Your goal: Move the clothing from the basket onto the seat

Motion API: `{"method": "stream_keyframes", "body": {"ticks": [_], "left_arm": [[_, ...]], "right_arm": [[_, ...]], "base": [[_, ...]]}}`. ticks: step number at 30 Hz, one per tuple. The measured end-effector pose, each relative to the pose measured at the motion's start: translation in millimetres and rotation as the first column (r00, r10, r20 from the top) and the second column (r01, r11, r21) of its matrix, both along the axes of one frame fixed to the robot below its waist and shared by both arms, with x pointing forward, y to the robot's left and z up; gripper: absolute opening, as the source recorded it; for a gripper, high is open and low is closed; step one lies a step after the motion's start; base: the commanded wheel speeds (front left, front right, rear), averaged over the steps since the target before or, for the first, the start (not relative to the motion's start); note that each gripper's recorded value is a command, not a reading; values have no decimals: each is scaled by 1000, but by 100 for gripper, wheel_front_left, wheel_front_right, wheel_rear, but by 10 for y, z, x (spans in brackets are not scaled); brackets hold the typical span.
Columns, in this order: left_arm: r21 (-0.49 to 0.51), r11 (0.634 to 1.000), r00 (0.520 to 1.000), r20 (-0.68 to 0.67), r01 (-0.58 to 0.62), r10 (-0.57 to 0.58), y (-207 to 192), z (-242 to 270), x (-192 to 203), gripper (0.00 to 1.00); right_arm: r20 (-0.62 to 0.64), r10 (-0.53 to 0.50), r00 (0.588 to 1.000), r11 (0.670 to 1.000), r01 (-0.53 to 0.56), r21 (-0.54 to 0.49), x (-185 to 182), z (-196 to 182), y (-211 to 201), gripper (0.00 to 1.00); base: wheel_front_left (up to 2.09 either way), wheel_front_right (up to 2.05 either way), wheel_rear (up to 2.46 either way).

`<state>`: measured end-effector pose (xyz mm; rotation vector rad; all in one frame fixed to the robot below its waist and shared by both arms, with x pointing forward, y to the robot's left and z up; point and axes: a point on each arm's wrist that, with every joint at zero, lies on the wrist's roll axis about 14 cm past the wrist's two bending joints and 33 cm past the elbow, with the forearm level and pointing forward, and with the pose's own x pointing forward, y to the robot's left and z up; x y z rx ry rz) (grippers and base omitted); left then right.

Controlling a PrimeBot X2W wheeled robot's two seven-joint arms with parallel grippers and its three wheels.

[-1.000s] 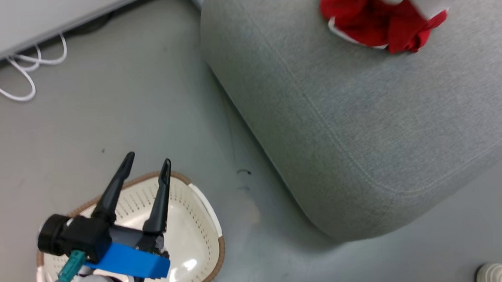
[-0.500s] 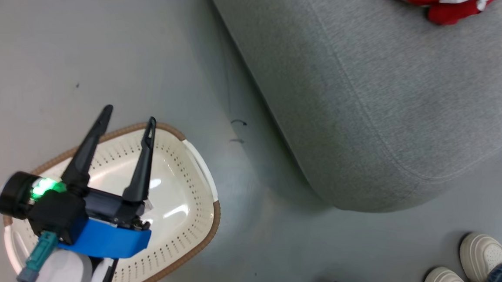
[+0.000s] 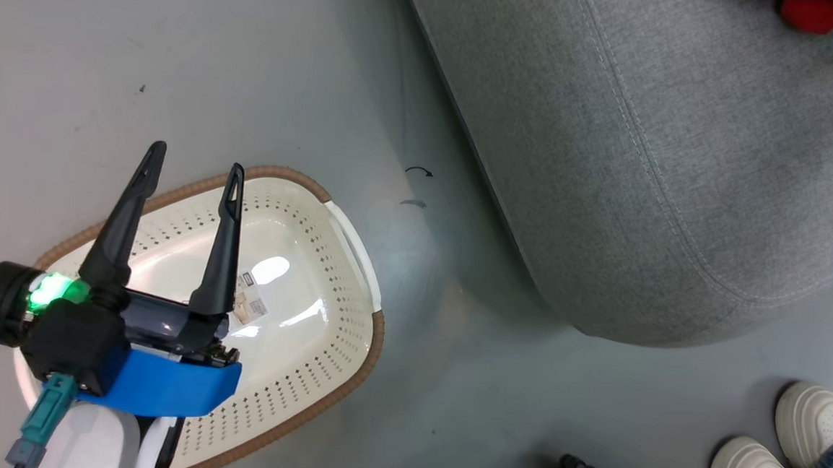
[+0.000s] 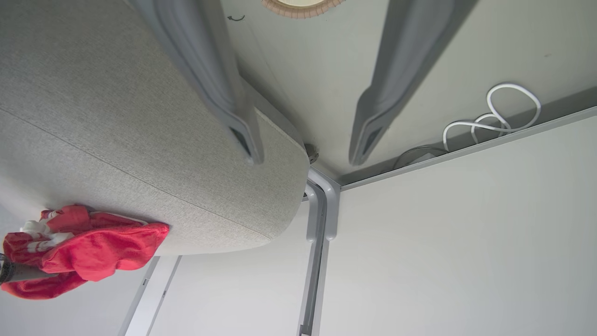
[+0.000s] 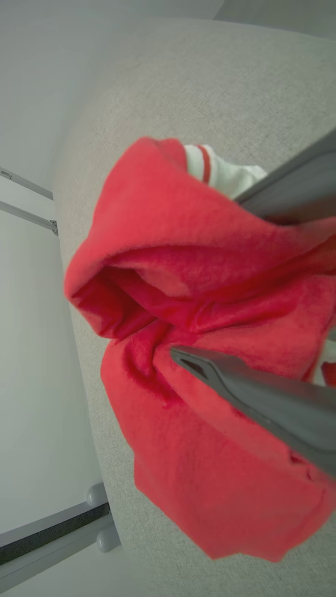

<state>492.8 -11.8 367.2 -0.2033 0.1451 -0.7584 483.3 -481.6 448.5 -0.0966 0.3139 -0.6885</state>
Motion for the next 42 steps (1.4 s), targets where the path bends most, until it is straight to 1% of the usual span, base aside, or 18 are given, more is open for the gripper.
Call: {"method": "stream_keyframes", "body": {"ticks": [8,12,17,24,25,26,29,33,37,42], "left_arm": [[-26,999,1000,8,-25,25,-14,190,-65,100],[-37,999,999,-1,-39,39,-27,299,-175,100],[-46,997,998,7,-67,67,-3,501,-306,100],[-49,991,992,14,-125,126,107,757,-510,100],[-57,988,988,32,-147,149,157,873,-553,100],[-57,988,988,32,-147,149,157,873,-553,100],[-58,982,982,44,-182,185,261,972,-636,100],[-61,971,970,56,-232,235,401,1072,-724,100],[-50,959,958,52,-278,281,554,1085,-856,100],[-40,941,939,57,-336,338,760,1107,-948,100]], "right_arm": [[4,25,1000,1000,-25,-13,-91,135,50,100],[-16,38,999,999,-38,4,-275,133,115,100],[28,61,998,998,-62,9,-437,298,201,100],[54,137,989,990,-136,-37,-722,443,384,100],[71,159,985,987,-156,-46,-783,492,452,100],[71,159,985,987,-156,-46,-783,492,452,100],[129,185,974,983,-183,-29,-820,558,610,100],[210,207,956,978,-203,-38,-904,690,736,100],[252,250,935,968,-247,-42,-991,720,965,100],[272,302,914,953,-299,-54,-1090,750,1217,100]], "base": [[0,0,0],[0,0,0],[0,0,0],[0,0,0],[0,0,0],[0,0,0],[0,0,0],[0,0,0],[0,0,0],[0,0,0]]}}
